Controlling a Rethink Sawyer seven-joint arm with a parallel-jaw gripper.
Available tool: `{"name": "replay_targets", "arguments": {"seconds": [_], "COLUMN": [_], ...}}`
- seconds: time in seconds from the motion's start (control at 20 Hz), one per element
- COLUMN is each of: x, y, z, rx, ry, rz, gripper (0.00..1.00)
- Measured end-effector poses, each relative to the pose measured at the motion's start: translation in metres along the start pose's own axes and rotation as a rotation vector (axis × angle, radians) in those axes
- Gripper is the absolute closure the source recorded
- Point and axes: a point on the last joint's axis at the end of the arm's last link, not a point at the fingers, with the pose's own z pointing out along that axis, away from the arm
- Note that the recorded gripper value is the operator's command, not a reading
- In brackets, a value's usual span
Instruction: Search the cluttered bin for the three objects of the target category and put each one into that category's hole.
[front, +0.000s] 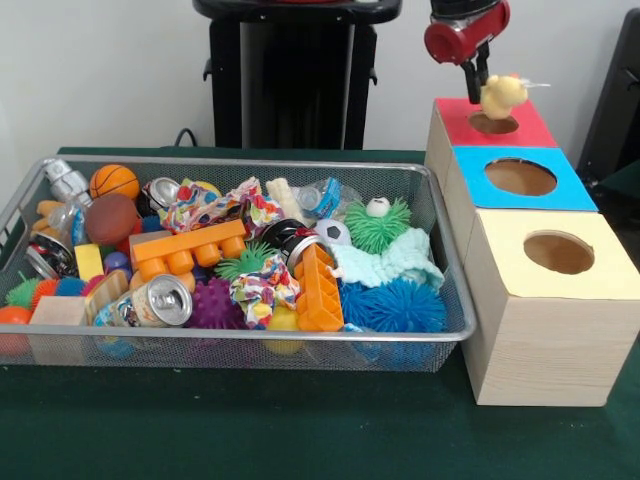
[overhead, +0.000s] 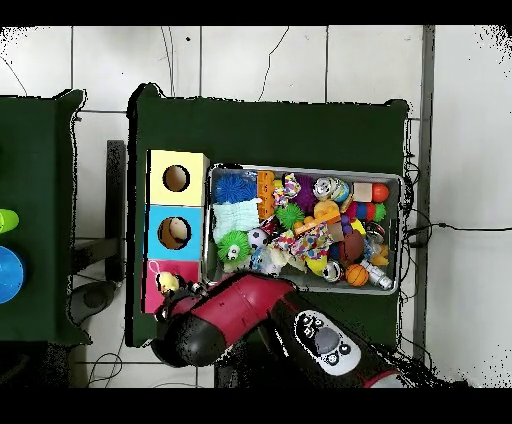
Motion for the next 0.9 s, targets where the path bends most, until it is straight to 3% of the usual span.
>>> {"name": "replay_targets", "arguments": {"seconds": [0.3,0.9], "x": [0.006,0.022], "y": [0.009,0.010], "z": [0.010,0.023], "rx": [-0.014,0.003], "ry": [0.021,0.018], "rz": [0.000,-0.011], "gripper": [1.00,1.00]}}
